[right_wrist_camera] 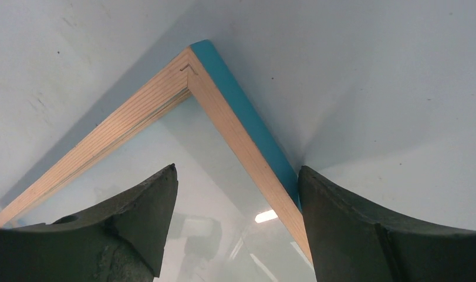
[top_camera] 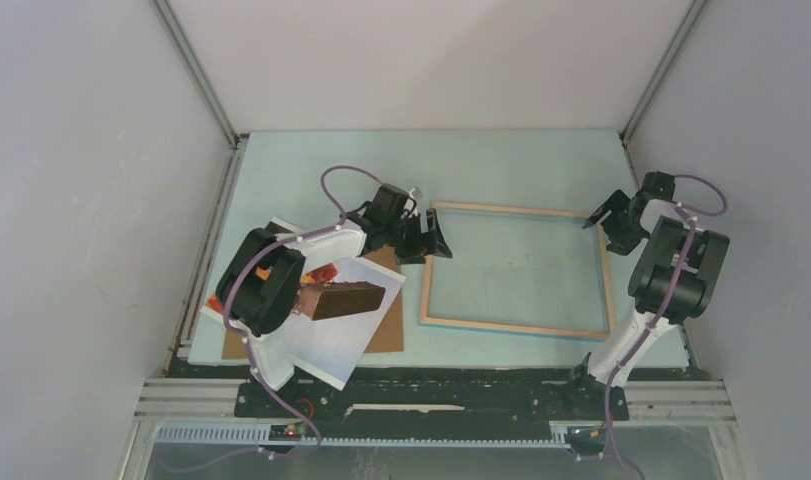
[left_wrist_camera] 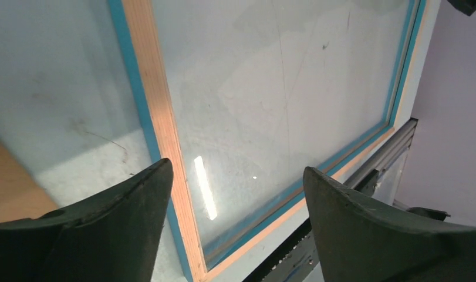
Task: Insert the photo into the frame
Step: Adjust the photo frame at the center of the board.
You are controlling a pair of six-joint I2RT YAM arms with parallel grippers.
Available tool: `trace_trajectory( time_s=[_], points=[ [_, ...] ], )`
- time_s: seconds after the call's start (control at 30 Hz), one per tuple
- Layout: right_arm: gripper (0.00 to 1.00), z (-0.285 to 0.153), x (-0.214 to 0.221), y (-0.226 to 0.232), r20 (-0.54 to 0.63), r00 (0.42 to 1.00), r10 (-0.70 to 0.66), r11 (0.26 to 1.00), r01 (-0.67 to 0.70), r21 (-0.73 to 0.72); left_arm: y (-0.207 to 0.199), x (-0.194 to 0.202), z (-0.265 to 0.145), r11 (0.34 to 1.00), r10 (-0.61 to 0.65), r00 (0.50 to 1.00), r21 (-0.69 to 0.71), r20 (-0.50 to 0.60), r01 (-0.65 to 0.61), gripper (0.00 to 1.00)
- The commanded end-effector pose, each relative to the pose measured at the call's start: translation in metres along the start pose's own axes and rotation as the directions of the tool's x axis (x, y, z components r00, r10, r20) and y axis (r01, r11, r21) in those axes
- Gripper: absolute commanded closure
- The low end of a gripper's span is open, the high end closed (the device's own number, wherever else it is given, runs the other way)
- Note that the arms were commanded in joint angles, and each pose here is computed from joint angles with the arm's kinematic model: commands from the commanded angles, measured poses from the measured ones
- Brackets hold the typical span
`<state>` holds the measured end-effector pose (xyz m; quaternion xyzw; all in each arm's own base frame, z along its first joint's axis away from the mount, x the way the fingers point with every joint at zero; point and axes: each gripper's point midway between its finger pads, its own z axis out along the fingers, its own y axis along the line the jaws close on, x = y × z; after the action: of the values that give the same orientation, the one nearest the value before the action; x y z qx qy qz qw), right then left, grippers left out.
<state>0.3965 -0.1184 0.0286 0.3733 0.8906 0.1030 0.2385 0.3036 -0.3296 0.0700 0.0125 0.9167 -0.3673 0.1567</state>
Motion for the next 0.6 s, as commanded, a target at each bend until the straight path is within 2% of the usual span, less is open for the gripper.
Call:
trace_trajectory(
  time_s=[0.0, 0.23, 0.4, 0.5, 0.57],
  points=[
    [0.18, 0.004, 0.025, 0.0, -0.107, 0.994, 0.003, 1.0, -0.003, -0.005, 0.004, -0.033, -0.011, 0.996, 0.065, 0.997, -0.065, 0.045, -0.062, 0.16],
    [0.19, 0.004, 0.025, 0.0, -0.118, 0.993, 0.011, 1.0, -0.012, -0.007, 0.024, -0.035, -0.01, 0.988, 0.057, 0.997, -0.149, 0.056, -0.048, 0.27],
    [0.2, 0.003, 0.025, -0.001, -0.121, 0.993, 0.01, 1.0, -0.011, -0.004, 0.033, -0.023, 0.0, 0.988, 0.029, 1.0, -0.153, 0.0, -0.029, 0.34],
    [0.2, 0.002, 0.026, -0.001, -0.121, 0.993, 0.009, 1.0, -0.01, -0.003, 0.033, -0.023, -0.001, 0.989, 0.034, 0.999, -0.145, 0.02, -0.031, 0.42],
    [0.2, 0.002, 0.026, -0.001, -0.122, 0.993, 0.01, 1.0, -0.011, -0.006, 0.032, -0.024, -0.003, 0.991, 0.045, 0.999, -0.13, 0.028, -0.041, 0.41]
  ],
)
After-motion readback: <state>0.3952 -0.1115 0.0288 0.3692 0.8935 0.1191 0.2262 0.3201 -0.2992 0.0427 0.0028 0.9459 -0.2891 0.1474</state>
